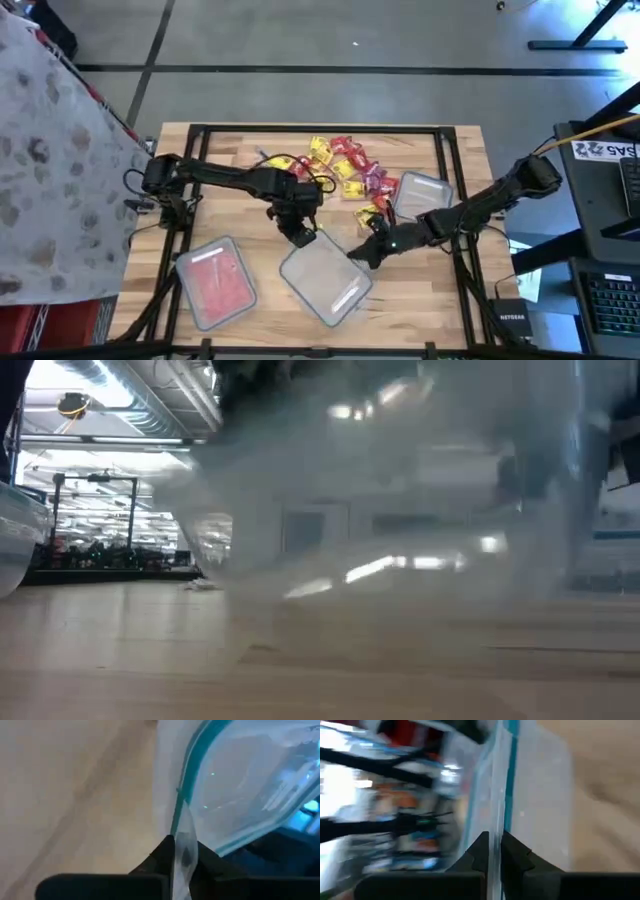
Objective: Sort candy
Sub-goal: Open the rectangular transparent bin, then put the yellow candy into the rectangular transparent bin
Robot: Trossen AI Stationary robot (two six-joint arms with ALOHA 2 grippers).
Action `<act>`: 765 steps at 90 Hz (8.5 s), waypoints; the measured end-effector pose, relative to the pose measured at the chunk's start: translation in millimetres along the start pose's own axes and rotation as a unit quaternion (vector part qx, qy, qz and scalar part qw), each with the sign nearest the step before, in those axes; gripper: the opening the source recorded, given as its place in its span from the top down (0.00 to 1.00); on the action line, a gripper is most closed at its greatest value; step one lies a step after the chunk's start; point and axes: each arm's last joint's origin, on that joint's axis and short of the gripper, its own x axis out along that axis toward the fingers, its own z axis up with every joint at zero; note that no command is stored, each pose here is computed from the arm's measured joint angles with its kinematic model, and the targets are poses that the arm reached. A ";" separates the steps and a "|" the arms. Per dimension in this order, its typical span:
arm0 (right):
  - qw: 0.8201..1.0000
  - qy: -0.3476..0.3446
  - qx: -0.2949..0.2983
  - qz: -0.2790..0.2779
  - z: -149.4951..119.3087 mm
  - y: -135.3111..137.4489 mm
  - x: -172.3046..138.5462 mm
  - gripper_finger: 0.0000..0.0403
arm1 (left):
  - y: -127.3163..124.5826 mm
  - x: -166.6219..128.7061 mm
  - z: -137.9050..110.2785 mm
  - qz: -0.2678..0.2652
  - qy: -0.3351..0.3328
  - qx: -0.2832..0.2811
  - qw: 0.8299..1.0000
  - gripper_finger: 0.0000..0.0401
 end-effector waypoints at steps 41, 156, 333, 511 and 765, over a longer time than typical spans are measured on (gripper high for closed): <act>0.999 -0.011 -0.005 -0.053 2.4 -7.1 3.3 0.99 | -5.2 -13.6 -11.9 0.063 -0.057 0.020 0.996 1.00; 0.829 0.312 -0.317 -0.340 -22.2 143.9 -125.5 0.99 | -35.2 -110.2 -77.5 0.085 -0.255 0.066 0.961 0.81; 0.769 0.336 -0.454 -0.299 -152.4 75.9 -37.4 0.97 | -47.6 -102.3 -92.5 0.130 -0.312 0.070 0.939 0.81; 0.876 0.062 -0.367 -0.305 125.8 99.1 -13.1 0.37 | 36.8 -51.3 -144.8 0.090 -0.320 -0.094 0.938 0.98; 0.818 0.238 -0.402 -0.335 192.3 133.3 49.5 1.00 | 102.9 -85.0 -74.3 0.017 -0.297 0.362 0.884 0.73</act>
